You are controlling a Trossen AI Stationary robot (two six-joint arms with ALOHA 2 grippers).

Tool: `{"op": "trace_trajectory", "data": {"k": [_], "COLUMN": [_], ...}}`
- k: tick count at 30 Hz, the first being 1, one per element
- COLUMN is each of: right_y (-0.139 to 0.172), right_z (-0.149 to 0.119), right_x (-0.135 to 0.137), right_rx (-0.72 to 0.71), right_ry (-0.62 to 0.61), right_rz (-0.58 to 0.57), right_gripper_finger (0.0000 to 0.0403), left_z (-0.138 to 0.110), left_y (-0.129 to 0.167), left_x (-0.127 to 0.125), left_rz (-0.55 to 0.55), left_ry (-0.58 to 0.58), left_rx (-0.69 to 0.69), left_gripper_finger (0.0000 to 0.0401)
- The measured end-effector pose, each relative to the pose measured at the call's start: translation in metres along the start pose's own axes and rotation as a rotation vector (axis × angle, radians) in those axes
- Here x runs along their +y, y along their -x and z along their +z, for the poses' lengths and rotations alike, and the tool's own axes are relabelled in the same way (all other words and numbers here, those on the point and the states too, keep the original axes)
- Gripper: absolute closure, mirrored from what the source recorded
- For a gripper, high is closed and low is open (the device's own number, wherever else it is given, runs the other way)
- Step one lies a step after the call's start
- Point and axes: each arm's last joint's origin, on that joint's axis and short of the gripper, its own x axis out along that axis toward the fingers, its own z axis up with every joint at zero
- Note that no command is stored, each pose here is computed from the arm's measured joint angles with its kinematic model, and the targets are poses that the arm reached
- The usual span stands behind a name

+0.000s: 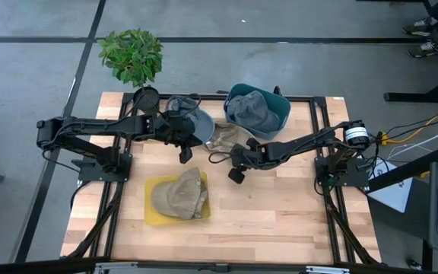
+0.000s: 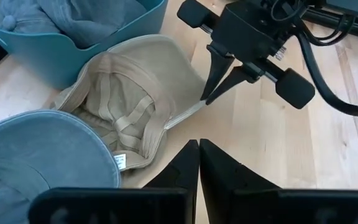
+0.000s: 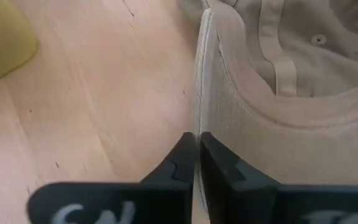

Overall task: Pick & Place hat
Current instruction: Put the brown cap into the yellow bin

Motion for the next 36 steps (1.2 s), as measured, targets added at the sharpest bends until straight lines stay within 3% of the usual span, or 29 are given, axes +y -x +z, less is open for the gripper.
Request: {"op": "trace_trajectory", "data": {"k": [6, 11, 19, 27, 36], "right_y": [0.008, 0.031, 0.069, 0.068, 0.046], "right_z": [0.003, 0.019, 0.039, 0.040, 0.034], "right_x": [-0.001, -0.003, -0.021, -0.020, -0.014], "right_rx": [-0.004, -0.069, -0.156, -0.097, -0.029], "right_ry": [-0.091, -0.123, -0.114, -0.082, -0.140], "right_rz": [0.009, 0.076, 0.120, 0.277, 0.277], "right_gripper_finger": [0.0399, 0.0401, 0.0400, 0.0356, 0.0281], "left_z": [0.000, 0.004, 0.009, 0.009, 0.005], "left_y": [0.001, 0.004, 0.015, 0.017, 0.017], "left_x": [-0.001, -0.003, -0.003, -0.003, -0.002], "left_rz": [-0.033, -0.080, -0.056, -0.052, -0.048], "left_ry": [0.013, 0.011, -0.098, -0.128, -0.149], "left_rx": [0.001, -0.001, -0.050, -0.053, -0.016], "left_gripper_finger": [0.0390, 0.0394, 0.0391, 0.0395, 0.0390]}}
